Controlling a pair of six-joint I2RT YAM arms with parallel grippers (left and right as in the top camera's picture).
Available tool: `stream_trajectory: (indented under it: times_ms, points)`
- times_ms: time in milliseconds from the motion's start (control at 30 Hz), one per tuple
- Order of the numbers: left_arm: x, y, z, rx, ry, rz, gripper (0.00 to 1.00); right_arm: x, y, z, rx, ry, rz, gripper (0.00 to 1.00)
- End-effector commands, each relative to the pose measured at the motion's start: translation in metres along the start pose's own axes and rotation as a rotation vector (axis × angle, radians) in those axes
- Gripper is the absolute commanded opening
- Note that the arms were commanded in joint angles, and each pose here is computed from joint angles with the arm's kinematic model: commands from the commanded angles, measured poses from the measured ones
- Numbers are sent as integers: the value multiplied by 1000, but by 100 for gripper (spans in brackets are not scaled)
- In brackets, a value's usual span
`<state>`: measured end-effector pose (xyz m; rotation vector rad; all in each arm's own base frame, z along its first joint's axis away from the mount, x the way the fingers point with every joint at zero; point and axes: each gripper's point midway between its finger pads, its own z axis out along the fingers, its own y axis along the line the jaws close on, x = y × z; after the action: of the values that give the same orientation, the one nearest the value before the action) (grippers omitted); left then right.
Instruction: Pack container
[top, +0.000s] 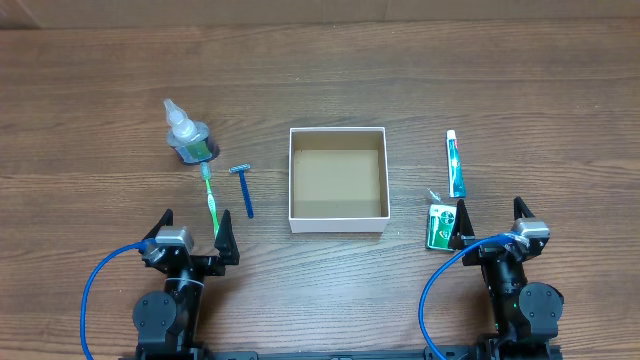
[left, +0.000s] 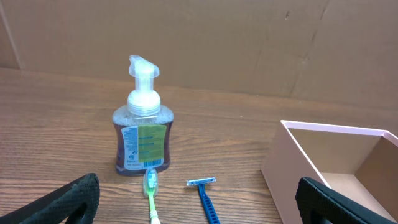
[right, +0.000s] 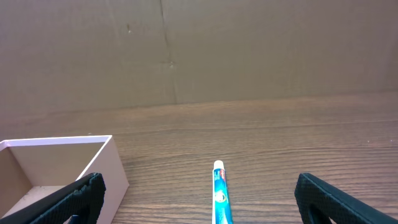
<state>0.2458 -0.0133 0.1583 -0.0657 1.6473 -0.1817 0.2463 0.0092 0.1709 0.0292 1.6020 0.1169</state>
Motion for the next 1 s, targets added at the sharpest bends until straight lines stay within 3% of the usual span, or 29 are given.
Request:
stream_trajectory:
  times_ms: [0, 33, 100, 233, 300, 433, 567, 700, 833, 967]
  points:
    - [-1, 3, 0, -14, -13, 18, 100, 0, -1, 0, 2, -11, -8, 100]
    - [-5, 0, 0, 1, -29, 10, 100, 0, -1, 0, 2, -11, -7, 100]
    - [2, -33, -3, 194, 23, -143, 100, 0, -1, 0, 2, -11, -8, 100]
    - [2, -56, -9, 329, 66, -281, 100, 0, -1, 0, 2, -11, -8, 100]
    - [-1, -64, -13, 379, 70, -277, 100, 0, -1, 0, 2, -11, -8, 100]
    - [-53, -60, -27, 309, 1, -192, 100, 0, -1, 0, 2, -11, -8, 100]
    - [-120, -24, -39, 6, 43, -135, 100, 0, -1, 0, 2, -11, -7, 100]
    - [-160, -23, -6, -52, 298, -21, 100, 0, -1, 0, 2, -11, -7, 100]
    - [-163, -17, 42, -88, 631, 36, 100, 0, -1, 0, 2, -11, -8, 100]
    - [-161, -12, 84, -105, 823, 25, 100, 0, -1, 0, 2, -11, -8, 100]
